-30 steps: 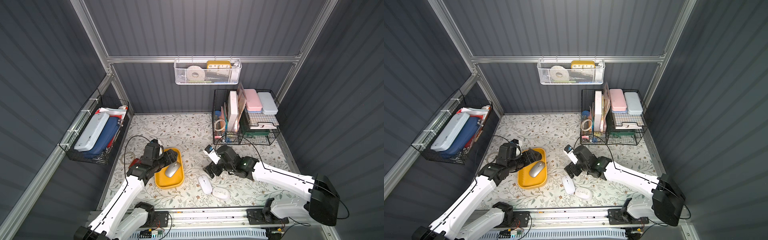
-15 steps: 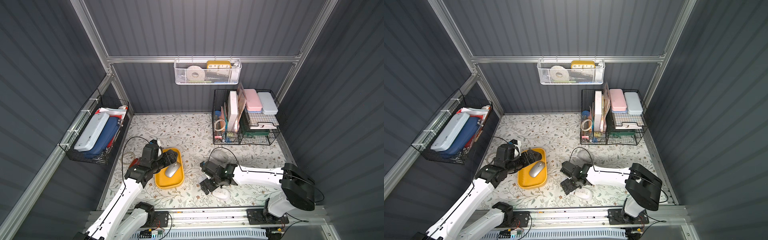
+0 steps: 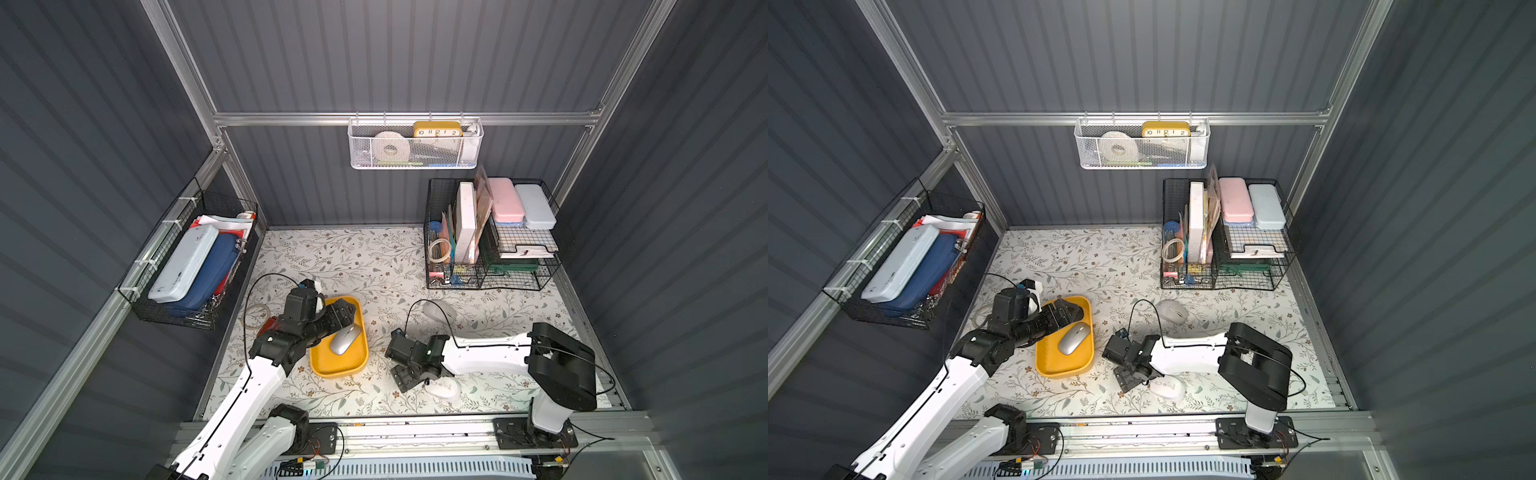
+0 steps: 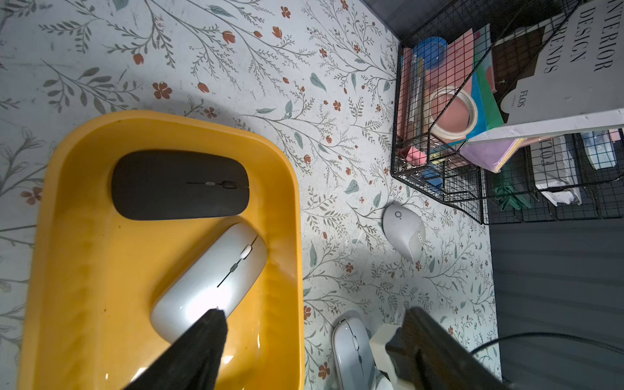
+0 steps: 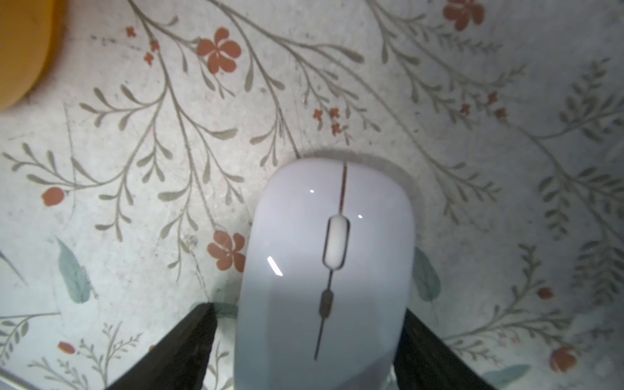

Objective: Put the mouse in the storage box
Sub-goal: Pick up the mouse from the center of the board.

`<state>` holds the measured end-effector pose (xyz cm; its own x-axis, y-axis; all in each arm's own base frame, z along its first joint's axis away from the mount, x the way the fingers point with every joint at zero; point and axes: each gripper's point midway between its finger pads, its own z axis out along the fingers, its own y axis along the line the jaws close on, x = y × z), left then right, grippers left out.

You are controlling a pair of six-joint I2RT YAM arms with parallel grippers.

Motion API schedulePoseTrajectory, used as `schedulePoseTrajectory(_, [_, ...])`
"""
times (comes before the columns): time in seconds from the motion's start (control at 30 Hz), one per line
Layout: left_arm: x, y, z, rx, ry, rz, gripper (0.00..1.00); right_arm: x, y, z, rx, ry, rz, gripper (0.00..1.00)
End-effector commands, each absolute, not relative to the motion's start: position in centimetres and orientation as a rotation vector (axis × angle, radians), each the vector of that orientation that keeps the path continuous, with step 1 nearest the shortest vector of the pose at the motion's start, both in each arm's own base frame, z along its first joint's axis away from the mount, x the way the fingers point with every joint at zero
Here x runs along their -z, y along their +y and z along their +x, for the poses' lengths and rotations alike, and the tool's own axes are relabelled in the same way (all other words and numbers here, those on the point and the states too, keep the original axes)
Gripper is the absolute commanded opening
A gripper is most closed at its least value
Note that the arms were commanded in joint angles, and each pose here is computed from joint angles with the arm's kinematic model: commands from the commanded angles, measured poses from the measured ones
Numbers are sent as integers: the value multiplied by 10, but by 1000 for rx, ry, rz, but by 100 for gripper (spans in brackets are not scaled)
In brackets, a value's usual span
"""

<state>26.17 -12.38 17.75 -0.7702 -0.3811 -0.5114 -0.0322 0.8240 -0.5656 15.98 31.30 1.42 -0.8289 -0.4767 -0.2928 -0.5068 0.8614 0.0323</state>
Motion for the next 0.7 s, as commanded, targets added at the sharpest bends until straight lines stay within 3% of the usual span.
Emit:
schedulePoseTrajectory(0.0, [-170, -124, 258, 715, 2397, -288, 87, -10, 312, 162, -115, 2761, -709, 79])
schedulePoseTrajectory(0.3, [-170, -124, 257, 718, 2397, -289, 87, -13, 314, 168, -114, 2721, -714, 53])
schedulePoseTrajectory(0.53, [-181, -134, 256, 798, 2382, -250, 87, -52, 329, 192, -201, 2549, -761, 50])
schedulePoseTrajectory(0.67, [-201, -157, 254, 965, 2349, -142, 88, -104, 345, 212, -317, 2334, -852, 47])
